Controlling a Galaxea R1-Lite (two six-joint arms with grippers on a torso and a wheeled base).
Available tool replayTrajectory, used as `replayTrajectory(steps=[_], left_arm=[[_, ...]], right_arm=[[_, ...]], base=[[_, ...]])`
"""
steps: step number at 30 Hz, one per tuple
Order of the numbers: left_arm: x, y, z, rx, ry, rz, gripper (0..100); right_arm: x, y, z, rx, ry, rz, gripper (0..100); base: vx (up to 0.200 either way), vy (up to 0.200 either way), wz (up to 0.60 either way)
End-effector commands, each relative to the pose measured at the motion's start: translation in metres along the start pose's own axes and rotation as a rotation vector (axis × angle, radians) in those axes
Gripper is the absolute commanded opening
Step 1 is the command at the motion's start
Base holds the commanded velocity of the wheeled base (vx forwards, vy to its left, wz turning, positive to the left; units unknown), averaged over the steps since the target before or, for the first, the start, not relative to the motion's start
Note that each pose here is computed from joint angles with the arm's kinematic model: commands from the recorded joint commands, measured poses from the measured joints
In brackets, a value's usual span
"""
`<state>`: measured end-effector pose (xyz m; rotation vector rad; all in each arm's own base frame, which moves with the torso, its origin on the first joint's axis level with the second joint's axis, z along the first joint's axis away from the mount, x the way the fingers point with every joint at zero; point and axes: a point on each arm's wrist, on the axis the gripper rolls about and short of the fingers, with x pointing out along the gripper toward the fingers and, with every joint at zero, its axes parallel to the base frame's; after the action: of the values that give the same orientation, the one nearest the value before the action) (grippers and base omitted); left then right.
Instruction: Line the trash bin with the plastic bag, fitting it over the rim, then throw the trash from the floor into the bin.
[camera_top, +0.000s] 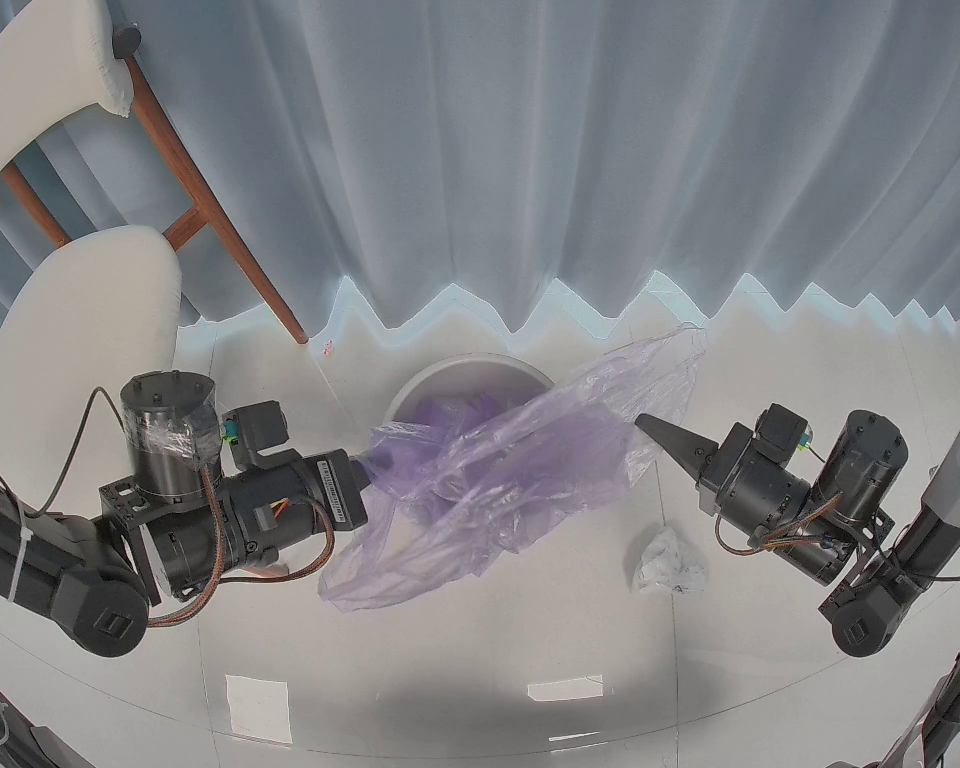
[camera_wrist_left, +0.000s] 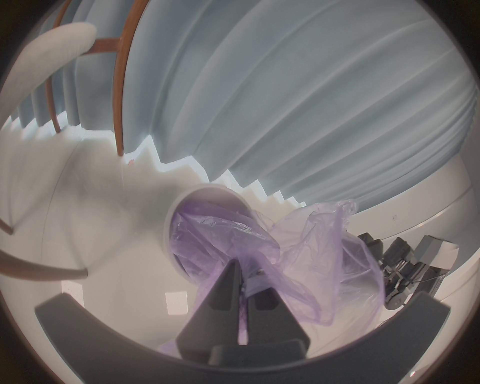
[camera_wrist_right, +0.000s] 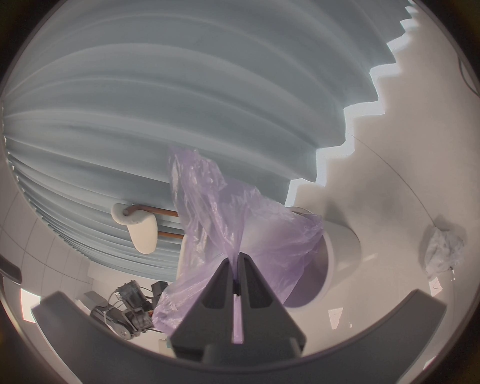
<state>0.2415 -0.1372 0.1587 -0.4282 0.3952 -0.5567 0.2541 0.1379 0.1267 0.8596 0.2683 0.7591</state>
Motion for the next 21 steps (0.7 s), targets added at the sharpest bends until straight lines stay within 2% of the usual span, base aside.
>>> replayTrajectory(steps=[1, 5, 8, 13, 21], left_arm=[[-0.009, -0.005, 0.003, -0.045, 0.025, -0.011, 0], [0.004, 0.007, -0.008, -0.066, 0.106, 0.037, 0], [0.018, 0.022, -0.015, -0.08, 0.139, 0.082, 0], [0.031, 0.033, -0.017, -0.113, 0.147, 0.098, 0], [0.043, 0.034, -0.013, -0.193, 0.118, 0.084, 0]], right_arm=[[0.007, -0.027, -0.013, 0.006, 0.039, -0.075, 0], [0.016, -0.043, -0.02, -0.017, 0.053, -0.112, 0], [0.024, -0.049, -0.021, -0.02, 0.029, -0.133, 0], [0.033, -0.058, -0.013, -0.028, -0.035, -0.157, 0], [0.038, -0.063, 0.001, -0.033, -0.088, -0.155, 0]], base=[[0.0, 0.0, 0.0], [0.0, 0.0, 0.0], [0.0, 0.0, 0.0], [0.0, 0.0, 0.0], [0.0, 0.0, 0.0]])
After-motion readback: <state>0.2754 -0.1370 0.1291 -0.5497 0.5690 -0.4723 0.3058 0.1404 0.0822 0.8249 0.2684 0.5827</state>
